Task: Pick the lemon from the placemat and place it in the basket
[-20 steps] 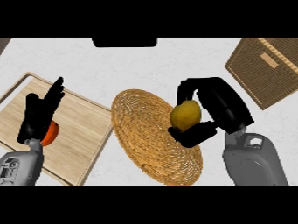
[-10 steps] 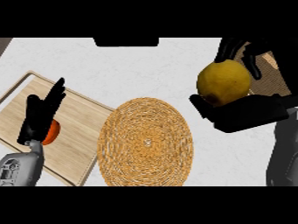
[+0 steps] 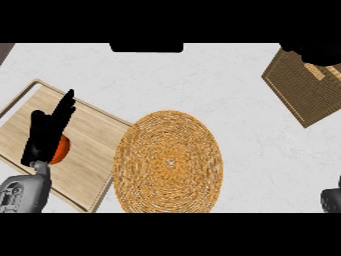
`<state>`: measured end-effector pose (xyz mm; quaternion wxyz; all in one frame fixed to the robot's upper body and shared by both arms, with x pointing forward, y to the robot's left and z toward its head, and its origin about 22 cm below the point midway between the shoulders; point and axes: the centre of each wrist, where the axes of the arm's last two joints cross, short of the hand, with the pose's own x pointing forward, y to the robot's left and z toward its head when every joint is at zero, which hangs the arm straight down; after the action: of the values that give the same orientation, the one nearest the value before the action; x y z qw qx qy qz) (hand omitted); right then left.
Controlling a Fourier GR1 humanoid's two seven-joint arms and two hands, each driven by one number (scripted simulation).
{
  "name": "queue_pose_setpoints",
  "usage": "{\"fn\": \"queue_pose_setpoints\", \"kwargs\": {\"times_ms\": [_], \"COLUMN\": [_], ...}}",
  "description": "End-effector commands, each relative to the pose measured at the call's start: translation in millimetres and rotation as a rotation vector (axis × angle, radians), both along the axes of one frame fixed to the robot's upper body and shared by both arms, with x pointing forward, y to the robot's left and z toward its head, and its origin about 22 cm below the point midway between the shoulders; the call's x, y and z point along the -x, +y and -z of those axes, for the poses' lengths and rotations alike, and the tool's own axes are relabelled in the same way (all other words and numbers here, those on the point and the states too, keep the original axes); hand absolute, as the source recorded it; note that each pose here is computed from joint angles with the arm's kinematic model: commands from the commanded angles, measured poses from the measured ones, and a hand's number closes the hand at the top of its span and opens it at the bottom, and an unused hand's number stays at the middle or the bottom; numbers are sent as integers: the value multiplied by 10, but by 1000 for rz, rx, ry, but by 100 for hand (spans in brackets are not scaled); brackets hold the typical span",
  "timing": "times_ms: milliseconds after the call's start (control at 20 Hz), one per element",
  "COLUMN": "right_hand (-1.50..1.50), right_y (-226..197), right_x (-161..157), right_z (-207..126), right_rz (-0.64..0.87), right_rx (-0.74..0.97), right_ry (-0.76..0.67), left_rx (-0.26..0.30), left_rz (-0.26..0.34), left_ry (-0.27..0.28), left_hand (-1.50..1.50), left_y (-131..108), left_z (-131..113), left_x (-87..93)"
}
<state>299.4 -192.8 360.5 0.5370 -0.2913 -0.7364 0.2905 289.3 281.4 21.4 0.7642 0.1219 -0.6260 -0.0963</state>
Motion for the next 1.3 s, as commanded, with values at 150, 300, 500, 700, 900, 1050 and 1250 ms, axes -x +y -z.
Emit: {"fn": "queue_pose_setpoints", "kwargs": {"times_ms": [150,300,500,700,900,1050,1250], "right_hand": [150,150,150,150,150,150,150], "right_y": [-377,-645,-952,-1527,-1770,-1977,-1798], "right_x": [-255,-401,-678,-761,-886,-951,-1217], "right_z": [-297,-157,-92,95,370,576,748], "right_rz": [233,264,326,336,264,220,215], "right_rx": [307,416,435,399,406,389,398], "right_ry": [30,95,111,83,69,95,121], "left_rx": [-2,-11,-23,-3,-12,-19,0], "left_rz": [19,15,7,21,23,19,38], "left_ry": [18,2,-17,1,-14,-11,5], "left_hand": [0,0,0,0,0,0,0], "left_y": [-177,-120,-34,-32,9,-99,-198], "left_z": [-34,-17,-138,-6,-57,-85,10], "left_x": [-117,-92,-153,-31,-83,-70,-32]}}
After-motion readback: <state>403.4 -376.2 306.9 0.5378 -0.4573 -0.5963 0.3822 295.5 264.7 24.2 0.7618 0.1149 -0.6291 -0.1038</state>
